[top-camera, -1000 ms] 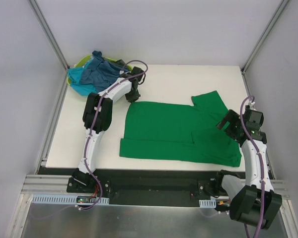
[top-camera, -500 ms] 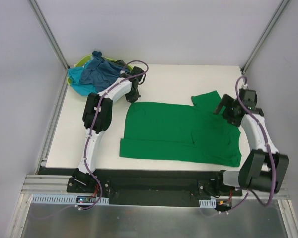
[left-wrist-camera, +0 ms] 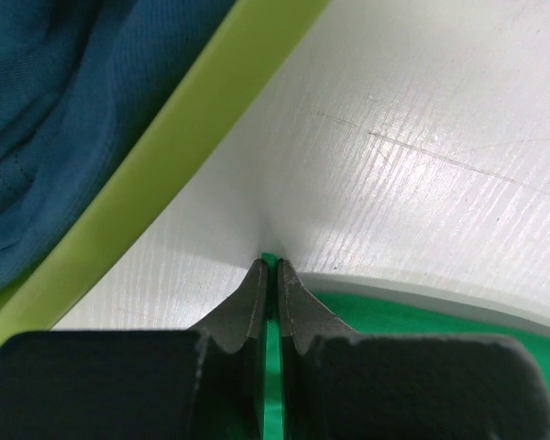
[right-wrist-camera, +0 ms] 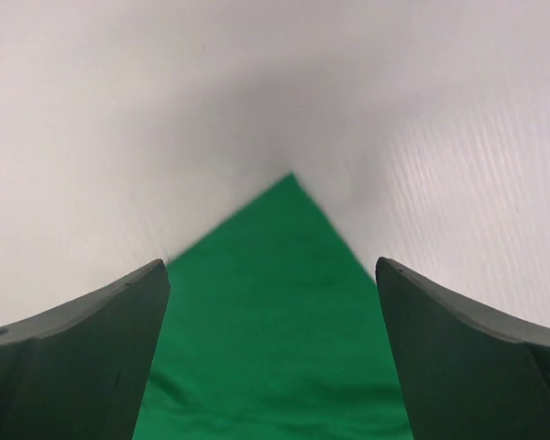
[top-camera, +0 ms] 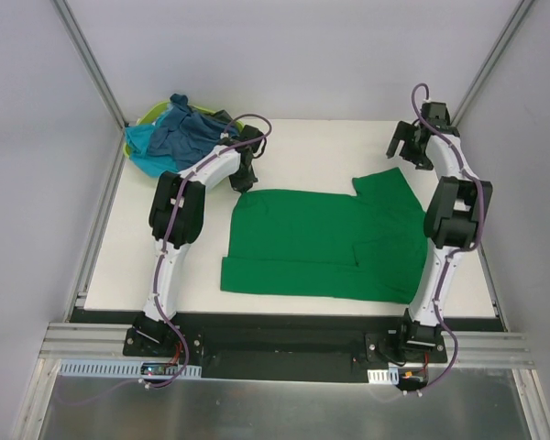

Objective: Fold and stack the t-shirts
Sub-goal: Grap the side of the flattened tshirt furthest away from the robot with both arms

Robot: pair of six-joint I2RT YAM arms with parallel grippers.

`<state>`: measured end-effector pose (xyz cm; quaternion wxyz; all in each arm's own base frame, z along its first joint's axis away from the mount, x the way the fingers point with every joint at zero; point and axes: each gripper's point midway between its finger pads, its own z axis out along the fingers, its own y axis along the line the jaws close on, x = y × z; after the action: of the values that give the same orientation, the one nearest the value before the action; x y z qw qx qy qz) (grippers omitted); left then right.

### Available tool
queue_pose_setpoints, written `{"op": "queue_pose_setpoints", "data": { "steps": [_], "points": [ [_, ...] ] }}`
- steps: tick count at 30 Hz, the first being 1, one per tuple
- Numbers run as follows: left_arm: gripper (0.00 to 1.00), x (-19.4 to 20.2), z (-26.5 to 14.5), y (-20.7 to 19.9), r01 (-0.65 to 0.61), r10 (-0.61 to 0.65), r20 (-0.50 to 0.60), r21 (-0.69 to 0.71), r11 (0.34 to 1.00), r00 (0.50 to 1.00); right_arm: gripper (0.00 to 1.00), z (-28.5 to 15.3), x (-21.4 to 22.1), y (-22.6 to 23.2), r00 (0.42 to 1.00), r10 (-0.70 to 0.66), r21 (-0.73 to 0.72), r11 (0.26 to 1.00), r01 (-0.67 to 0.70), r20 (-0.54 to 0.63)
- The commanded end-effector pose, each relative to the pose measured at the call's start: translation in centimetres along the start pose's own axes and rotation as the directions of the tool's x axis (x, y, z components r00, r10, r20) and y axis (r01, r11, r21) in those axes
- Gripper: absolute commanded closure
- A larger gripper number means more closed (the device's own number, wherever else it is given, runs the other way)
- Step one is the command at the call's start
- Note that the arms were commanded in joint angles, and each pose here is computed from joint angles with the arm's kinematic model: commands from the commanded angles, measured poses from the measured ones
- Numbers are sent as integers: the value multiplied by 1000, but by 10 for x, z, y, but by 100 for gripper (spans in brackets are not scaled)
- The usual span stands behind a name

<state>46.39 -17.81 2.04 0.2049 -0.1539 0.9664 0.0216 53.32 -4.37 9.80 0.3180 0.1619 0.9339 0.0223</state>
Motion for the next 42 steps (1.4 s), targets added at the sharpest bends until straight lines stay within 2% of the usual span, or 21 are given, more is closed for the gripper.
{"op": "queue_pose_setpoints", "data": {
  "steps": [1, 6, 12, 19, 24, 31, 42],
  "points": [
    [100, 22, -2, 17, -36, 34, -93, -20, 999, 995, 4, 21, -13, 4, 998, -8, 22, 1000, 9, -61],
    [100, 22, -4, 15, -35, 34, -92, -10, 999, 995, 4, 48, -14, 20, 993, 69, -22, 997, -72, -99],
    [100, 25, -2, 15, -39, 38, -99, -7, 999, 994, 3, 57, 19, 26, 982, 18, -16, 1000, -21, -187],
    [100, 30, 1, 18, -44, 42, -112, -12, 999, 993, 18, 56, 47, 22, 956, -73, -24, 997, 69, -284],
    [100, 31, 1, 22, -56, 54, -107, -23, 998, 993, 28, 64, 56, 6, 941, -121, 46, 989, 143, -317],
    [100, 31, 1, 23, -58, 55, -106, -24, 998, 993, 53, 72, 52, -11, 950, -108, 144, 977, 155, -293],
    [100, 18, -1, 23, -55, 53, -78, -24, 998, 996, 82, 81, 34, -3, 966, -127, 93, 984, 151, -227]
  ]
}}
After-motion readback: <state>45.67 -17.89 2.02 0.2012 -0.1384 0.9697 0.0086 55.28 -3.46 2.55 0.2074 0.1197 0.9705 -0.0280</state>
